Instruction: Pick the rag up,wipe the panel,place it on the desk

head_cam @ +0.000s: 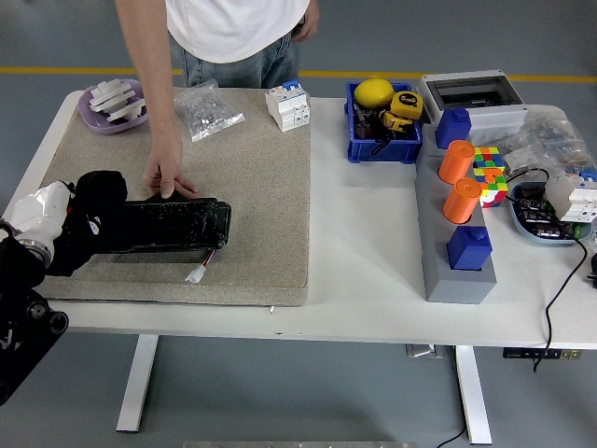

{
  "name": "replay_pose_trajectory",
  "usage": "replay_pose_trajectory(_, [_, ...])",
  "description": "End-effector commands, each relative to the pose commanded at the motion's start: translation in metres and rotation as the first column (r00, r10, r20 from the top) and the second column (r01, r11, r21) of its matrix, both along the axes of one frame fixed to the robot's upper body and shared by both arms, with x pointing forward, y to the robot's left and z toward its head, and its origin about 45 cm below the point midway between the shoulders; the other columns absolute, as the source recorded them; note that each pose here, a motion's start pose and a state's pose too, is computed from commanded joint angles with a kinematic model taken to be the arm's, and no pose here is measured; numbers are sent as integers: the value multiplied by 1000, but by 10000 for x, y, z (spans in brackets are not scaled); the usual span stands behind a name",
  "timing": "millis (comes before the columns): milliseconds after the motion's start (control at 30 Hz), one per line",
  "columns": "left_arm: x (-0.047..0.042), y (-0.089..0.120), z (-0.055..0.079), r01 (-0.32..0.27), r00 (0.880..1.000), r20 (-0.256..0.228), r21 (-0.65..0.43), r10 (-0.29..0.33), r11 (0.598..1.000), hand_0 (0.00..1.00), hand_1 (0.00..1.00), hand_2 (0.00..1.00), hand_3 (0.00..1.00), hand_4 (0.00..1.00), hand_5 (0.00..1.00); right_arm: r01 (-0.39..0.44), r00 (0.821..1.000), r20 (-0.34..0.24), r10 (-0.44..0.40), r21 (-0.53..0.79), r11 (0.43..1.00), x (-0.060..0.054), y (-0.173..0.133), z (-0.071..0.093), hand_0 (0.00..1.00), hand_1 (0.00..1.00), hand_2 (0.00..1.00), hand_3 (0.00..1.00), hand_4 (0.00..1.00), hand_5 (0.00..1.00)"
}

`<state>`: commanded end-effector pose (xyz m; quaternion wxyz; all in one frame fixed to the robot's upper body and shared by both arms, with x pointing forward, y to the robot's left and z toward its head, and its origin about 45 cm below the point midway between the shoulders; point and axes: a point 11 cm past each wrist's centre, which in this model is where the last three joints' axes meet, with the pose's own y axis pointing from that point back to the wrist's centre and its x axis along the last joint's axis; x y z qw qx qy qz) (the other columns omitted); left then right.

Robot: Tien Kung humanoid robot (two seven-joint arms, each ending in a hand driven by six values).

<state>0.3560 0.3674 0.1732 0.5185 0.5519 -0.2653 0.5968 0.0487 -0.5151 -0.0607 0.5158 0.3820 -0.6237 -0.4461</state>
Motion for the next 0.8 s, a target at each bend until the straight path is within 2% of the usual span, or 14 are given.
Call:
replay_pose_trajectory(300, [1,-398,-27,104,994,-20,-15,-104,995,202,127,542,535,293,2,0,1000,2,0,0,1000,6,-1,1,735,606,661,620,998,622])
replay_pose_trajectory(467, [-10,-671,-52,170,985,-30,-33,-171,985,202,127,542,534,291,2,-1,1000,3,1,0,1000,10,-1,2,734,605,661,620,998,623])
replay_pose_trajectory(800, [-48,-1032,-54,263,963,-43,-50,-265,963,200,127,543,536,293,2,-1,1000,2,1,0,1000,8,-4,3,734,606,661,620,998,624])
